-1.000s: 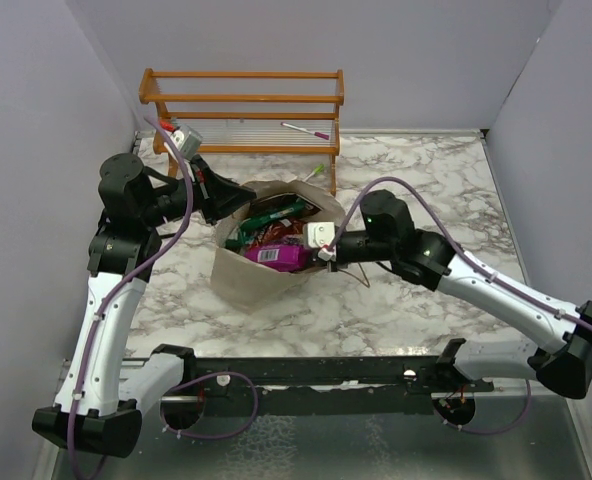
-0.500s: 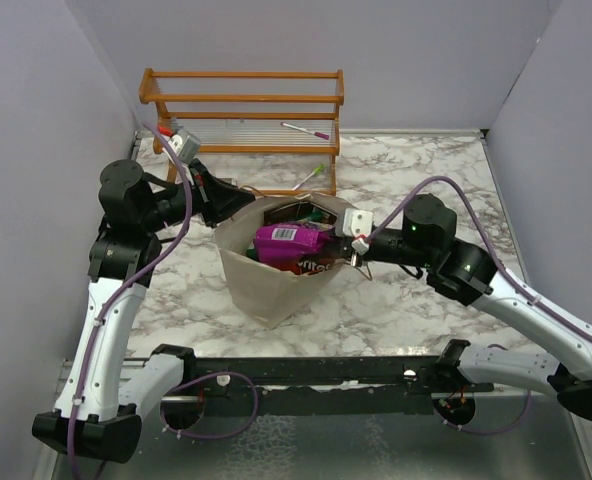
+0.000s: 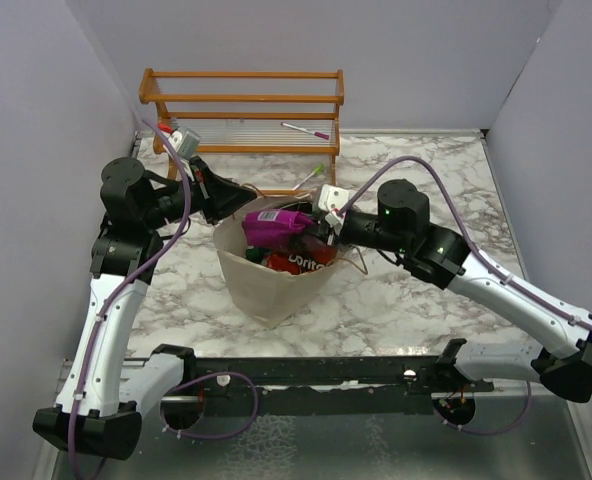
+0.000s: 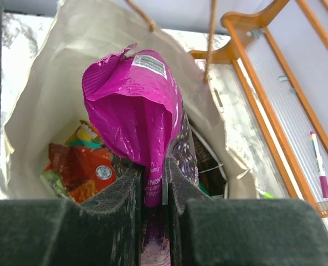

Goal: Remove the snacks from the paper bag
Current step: Take out the snack from the paper bag, then place the snack at the center of the board.

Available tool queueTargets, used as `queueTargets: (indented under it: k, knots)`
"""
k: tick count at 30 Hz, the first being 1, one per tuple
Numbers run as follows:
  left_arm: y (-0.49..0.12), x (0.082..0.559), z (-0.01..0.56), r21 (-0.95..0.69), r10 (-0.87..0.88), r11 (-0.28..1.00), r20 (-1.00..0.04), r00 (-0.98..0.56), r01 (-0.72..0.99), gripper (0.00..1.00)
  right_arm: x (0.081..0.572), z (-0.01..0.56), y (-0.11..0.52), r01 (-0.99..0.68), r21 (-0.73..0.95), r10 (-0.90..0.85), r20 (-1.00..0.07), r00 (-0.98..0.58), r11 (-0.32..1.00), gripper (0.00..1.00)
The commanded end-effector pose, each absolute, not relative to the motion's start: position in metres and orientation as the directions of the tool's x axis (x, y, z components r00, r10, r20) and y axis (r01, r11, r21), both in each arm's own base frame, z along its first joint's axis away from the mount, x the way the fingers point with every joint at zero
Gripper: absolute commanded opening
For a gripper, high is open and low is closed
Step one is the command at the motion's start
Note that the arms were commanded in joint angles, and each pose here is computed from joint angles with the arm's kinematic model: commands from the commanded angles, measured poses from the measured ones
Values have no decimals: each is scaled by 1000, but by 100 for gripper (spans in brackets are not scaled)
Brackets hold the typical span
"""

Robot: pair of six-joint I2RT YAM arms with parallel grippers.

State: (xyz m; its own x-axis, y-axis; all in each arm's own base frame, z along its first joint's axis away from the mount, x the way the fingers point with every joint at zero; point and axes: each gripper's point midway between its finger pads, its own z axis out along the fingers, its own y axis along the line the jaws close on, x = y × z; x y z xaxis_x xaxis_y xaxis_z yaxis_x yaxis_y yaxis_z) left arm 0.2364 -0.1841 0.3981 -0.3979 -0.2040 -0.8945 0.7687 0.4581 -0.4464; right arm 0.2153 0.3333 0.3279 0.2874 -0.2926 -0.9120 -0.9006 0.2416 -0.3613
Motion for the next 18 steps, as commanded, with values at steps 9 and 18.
queueTargets:
  k: [9, 18]
  knots:
    - [-182, 234, 426, -386, -208, 462, -922, -326, 798, 0, 241, 457, 328, -764, -428, -77, -890, 450, 483, 1]
    - [-176, 250, 419, -407, -214, 529, -913, -347, 745, 0, 236, 503, 309, -714, -437, -34, -864, 503, 547, 1]
